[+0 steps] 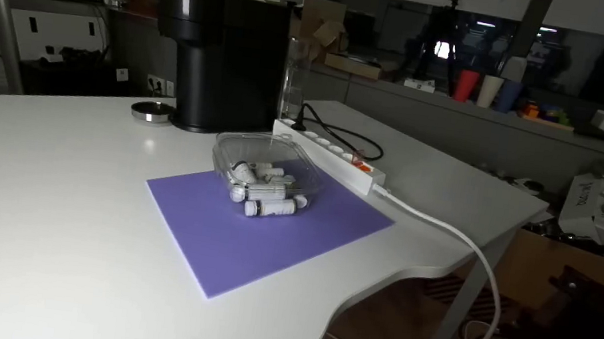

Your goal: Flick the last switch on the extension cord

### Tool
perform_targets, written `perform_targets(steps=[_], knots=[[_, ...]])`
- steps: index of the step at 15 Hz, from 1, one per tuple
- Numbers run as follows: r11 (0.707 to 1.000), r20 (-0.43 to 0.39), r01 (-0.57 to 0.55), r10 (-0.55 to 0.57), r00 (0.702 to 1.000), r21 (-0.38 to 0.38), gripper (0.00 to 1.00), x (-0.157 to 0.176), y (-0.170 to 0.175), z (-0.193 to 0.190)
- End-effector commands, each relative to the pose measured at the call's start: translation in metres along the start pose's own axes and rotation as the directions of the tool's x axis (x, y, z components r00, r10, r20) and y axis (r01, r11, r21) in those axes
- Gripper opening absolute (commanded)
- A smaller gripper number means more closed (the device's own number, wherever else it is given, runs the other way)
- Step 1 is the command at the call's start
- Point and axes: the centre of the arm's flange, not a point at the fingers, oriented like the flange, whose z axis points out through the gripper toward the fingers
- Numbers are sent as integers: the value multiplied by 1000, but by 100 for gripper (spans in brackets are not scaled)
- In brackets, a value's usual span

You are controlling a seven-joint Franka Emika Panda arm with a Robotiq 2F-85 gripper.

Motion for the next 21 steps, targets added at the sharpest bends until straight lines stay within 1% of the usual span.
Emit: perform_targets(steps=[1,4,5,6,8,10,11,12,13,14,16,17,19,21], knots=[[996,22,-81,82,996,-44,100,2,57,33],[987,42,-147,149,988,-59,100,-2,108,60],[972,53,-228,231,972,-59,100,-5,126,66],[987,43,-154,156,987,-48,100,-9,100,53],[977,59,-207,210,976,-49,100,-15,123,66],[976,63,-214,217,974,-49,100,-16,126,69],[976,56,-209,212,976,-61,100,-12,129,71],[974,68,-213,218,974,-77,100,-6,138,77],[978,102,-191,199,975,-78,100,1,152,86],[983,120,-163,173,978,-86,100,4,163,93],[992,155,-79,93,984,-96,100,12,189,109],[997,173,-20,33,984,-79,100,15,201,116],[993,207,95,-78,975,-71,100,24,221,133],[978,240,198,-177,955,-68,100,35,237,149]])
